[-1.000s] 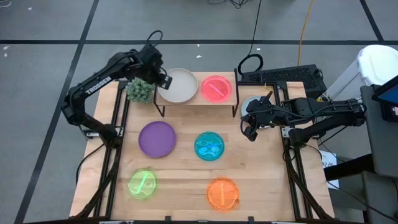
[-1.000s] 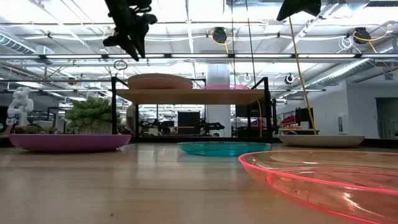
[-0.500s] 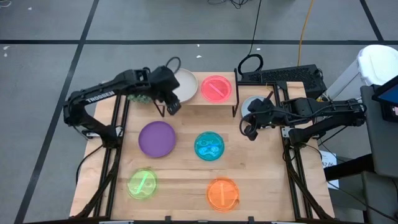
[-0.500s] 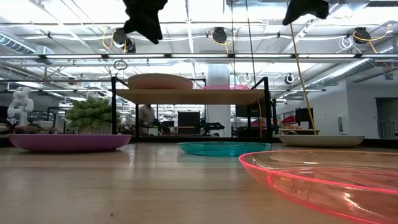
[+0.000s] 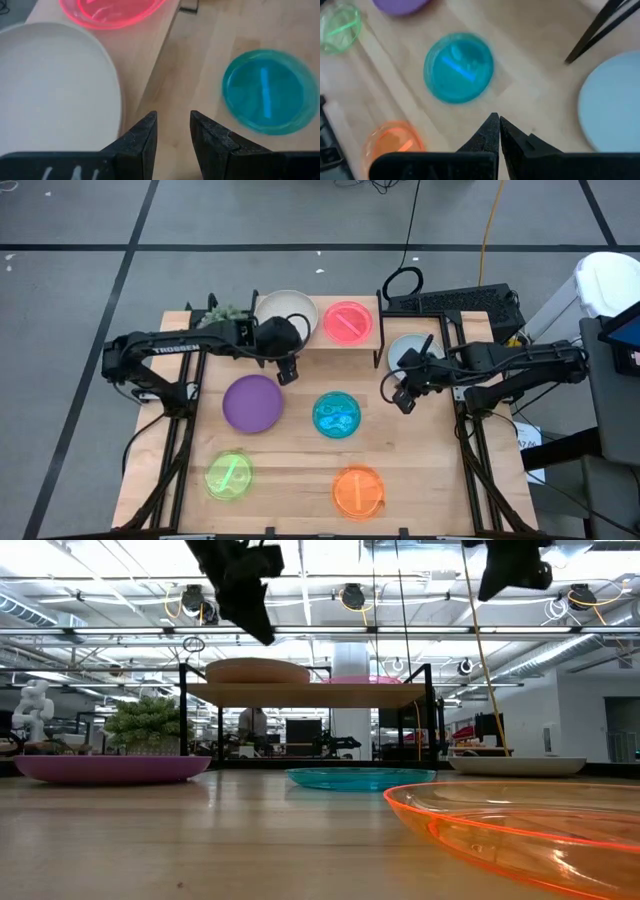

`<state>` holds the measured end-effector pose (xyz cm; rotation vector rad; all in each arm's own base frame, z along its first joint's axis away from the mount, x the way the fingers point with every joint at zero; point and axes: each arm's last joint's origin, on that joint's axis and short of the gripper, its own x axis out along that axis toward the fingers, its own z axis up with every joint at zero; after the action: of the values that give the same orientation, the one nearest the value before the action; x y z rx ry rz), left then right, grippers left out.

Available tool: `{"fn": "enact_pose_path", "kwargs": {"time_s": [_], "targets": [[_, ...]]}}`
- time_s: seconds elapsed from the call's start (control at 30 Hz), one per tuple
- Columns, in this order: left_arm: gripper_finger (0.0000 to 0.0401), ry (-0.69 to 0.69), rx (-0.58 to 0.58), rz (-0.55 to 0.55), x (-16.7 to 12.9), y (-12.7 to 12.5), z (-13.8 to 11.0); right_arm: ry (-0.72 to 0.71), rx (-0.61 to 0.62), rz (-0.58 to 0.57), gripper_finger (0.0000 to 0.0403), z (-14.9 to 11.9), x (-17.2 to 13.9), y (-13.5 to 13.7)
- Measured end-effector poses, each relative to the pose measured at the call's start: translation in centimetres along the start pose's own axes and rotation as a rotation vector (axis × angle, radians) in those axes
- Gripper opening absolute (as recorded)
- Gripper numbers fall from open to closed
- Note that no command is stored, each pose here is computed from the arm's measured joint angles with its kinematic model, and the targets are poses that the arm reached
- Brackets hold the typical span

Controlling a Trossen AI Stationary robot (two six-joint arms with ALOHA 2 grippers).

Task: Place and stack plates onto a shelf
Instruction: Stack the gray plate on top of the pink plate on the shelf

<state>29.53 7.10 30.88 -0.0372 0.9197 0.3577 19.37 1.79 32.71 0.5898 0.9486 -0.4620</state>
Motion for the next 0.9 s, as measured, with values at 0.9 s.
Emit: {"fn": "enact_pose_path", "kwargs": {"time_s": [0.9], "targets": [[0.0122, 0.057, -0.004, 0.067, 1.5, 2.4, -1.4, 0.007, 0.007, 0.084, 0.0000, -0.1, 1.0, 0.4]]}}
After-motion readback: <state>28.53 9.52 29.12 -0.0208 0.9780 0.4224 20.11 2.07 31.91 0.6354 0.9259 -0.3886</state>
